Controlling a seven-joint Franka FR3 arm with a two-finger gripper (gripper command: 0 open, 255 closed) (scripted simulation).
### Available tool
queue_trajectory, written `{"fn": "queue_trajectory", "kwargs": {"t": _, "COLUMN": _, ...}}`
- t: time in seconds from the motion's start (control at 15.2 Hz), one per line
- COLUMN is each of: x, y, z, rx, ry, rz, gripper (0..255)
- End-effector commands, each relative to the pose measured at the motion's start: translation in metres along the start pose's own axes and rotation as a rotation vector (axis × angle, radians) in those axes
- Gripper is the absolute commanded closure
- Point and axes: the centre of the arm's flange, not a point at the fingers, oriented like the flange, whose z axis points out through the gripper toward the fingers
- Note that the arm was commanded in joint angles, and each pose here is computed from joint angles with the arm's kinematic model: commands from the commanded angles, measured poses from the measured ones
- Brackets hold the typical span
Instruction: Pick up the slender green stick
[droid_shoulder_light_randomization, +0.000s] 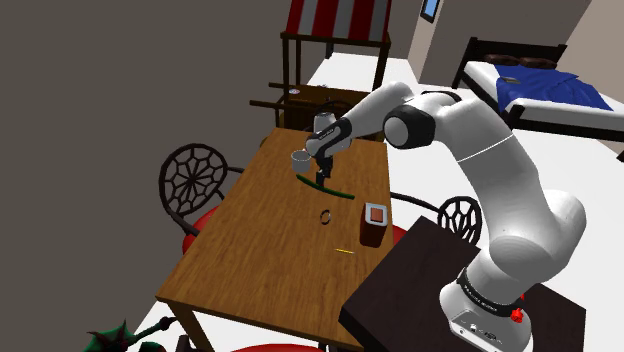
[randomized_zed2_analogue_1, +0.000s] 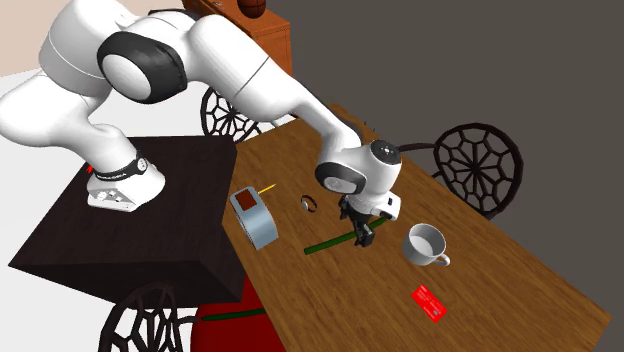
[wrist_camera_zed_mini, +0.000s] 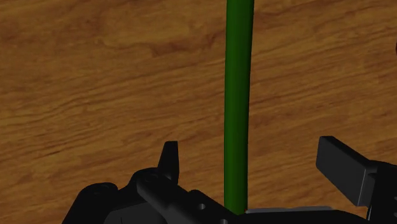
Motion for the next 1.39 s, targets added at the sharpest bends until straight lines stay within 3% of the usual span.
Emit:
{"fn": "queue_trajectory", "kwargs": {"t": 0.0, "x": 0.001, "y": 0.000, "z": 0.011, "rx": 0.000, "ry": 0.000, "rz": 0.000, "gripper": 0}}
{"fn": "queue_trajectory", "kwargs": {"t": 0.26, "x": 0.003, "y": 0.000, "z": 0.024, "rx": 0.000, "ry": 0.000, "rz": 0.000, "gripper": 0}}
{"fn": "queue_trajectory", "kwargs": {"t": 0.33, "x": 0.003, "y": -0.001, "z": 0.024, "rx": 0.000, "ry": 0.000, "rz": 0.000, "gripper": 255}}
{"fn": "queue_trajectory", "kwargs": {"t": 0.92, "x": 0.003, "y": 0.000, "z": 0.024, "rx": 0.000, "ry": 0.000, "rz": 0.000, "gripper": 255}}
{"fn": "queue_trajectory", "kwargs": {"t": 1.32, "x": -0.001, "y": -0.001, "z": -0.007, "rx": 0.000, "ry": 0.000, "rz": 0.000, "gripper": 255}}
